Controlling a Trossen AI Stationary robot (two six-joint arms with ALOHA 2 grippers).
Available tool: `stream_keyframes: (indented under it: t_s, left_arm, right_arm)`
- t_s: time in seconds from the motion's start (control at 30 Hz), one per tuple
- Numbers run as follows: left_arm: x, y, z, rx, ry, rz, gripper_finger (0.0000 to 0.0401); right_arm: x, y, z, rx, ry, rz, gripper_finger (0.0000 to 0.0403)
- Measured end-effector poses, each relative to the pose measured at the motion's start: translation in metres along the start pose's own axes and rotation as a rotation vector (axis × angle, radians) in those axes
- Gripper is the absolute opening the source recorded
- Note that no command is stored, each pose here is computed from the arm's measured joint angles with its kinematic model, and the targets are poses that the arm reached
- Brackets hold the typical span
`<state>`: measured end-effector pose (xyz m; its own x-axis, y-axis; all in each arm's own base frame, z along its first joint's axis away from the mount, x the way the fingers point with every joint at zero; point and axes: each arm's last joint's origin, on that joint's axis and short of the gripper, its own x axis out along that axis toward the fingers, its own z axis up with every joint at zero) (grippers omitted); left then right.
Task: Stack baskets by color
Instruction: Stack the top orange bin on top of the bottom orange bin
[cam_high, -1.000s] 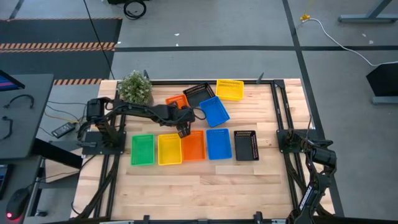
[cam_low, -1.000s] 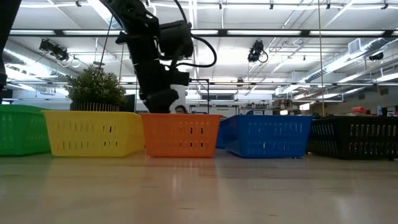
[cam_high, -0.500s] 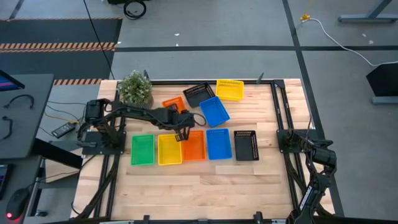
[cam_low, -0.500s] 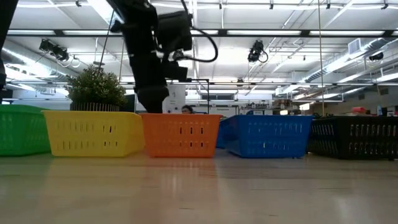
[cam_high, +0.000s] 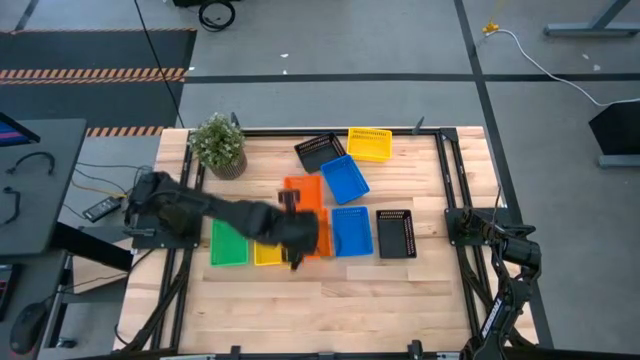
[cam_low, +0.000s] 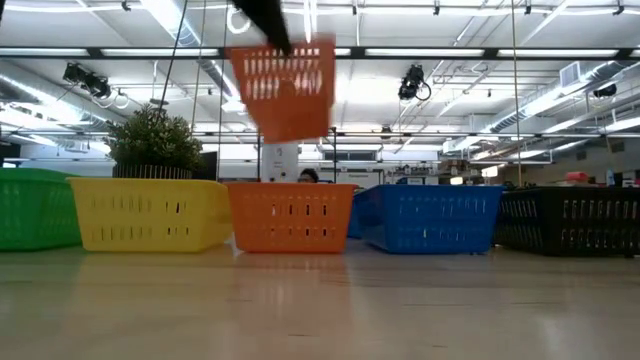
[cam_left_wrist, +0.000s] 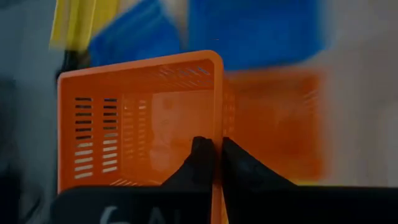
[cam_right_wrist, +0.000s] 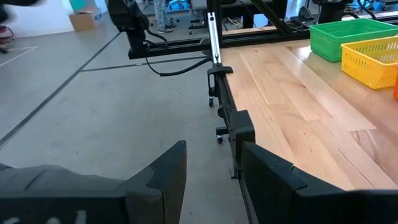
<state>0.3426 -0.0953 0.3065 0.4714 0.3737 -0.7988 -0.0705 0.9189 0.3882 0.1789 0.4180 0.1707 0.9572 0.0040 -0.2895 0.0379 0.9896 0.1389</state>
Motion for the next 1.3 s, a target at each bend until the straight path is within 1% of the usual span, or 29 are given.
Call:
stream_keyframes:
  t_s: [0.07, 0.13, 0.23, 0.33, 0.43, 0.53, 0.7, 0.83, 1.0, 1.17, 1.3]
  left_arm:
    - [-0.018, -0.019, 0.006, -0.01, -0.085, -0.044, 0.0015]
    - [-0.029, -0.04, 0.006, -0.003, -0.157, -0.08, 0.0015]
    - [-0.031, -0.07, 0.0, -0.024, -0.251, -0.08, 0.0015]
    - [-0.024, -0.086, -0.012, -0.054, -0.27, -0.047, 0.0015]
    - [-0.01, -0.089, -0.022, -0.093, -0.256, 0.0, 0.0015]
    - [0.003, -0.088, -0.025, -0.12, -0.279, 0.046, 0.0015]
    - [0.026, -0.081, -0.028, -0.171, -0.271, 0.034, 0.0015]
    - [0.03, -0.078, -0.031, -0.165, -0.254, 0.062, 0.0015]
    - [0.031, -0.079, -0.032, -0.185, -0.247, 0.062, 0.0015]
    - [0.046, -0.089, -0.035, -0.159, -0.208, 0.068, 0.0015]
    - [0.06, -0.097, -0.039, -0.115, -0.168, 0.081, 0.0015]
  right_arm:
    - [0.0, 0.0, 0.0, 0.003, 0.0, 0.001, 0.0159]
    - [0.0, 0.0, 0.0, 0.003, 0.0, 0.0, 0.0159]
    - [0.0, 0.0, 0.0, 0.002, 0.0, 0.0, 0.0159]
    - [0.0, 0.0, 0.0, -0.002, 0.0, 0.0, 0.0159]
    - [0.0, 0.0, 0.0, -0.006, 0.001, -0.001, 0.0159]
    - [0.0, 0.0, 0.0, -0.023, 0.001, -0.001, 0.0159]
    - [0.002, -0.001, 0.0, -0.031, 0.0, -0.005, 0.0159]
    - [0.002, -0.001, 0.001, -0.026, 0.0, -0.007, 0.0159]
    - [0.002, -0.001, 0.001, -0.023, 0.0, -0.006, 0.0159]
    - [0.002, -0.001, 0.001, -0.016, -0.002, -0.004, 0.0159]
    - [0.002, -0.001, 0.001, -0.016, -0.002, -0.004, 0.0159]
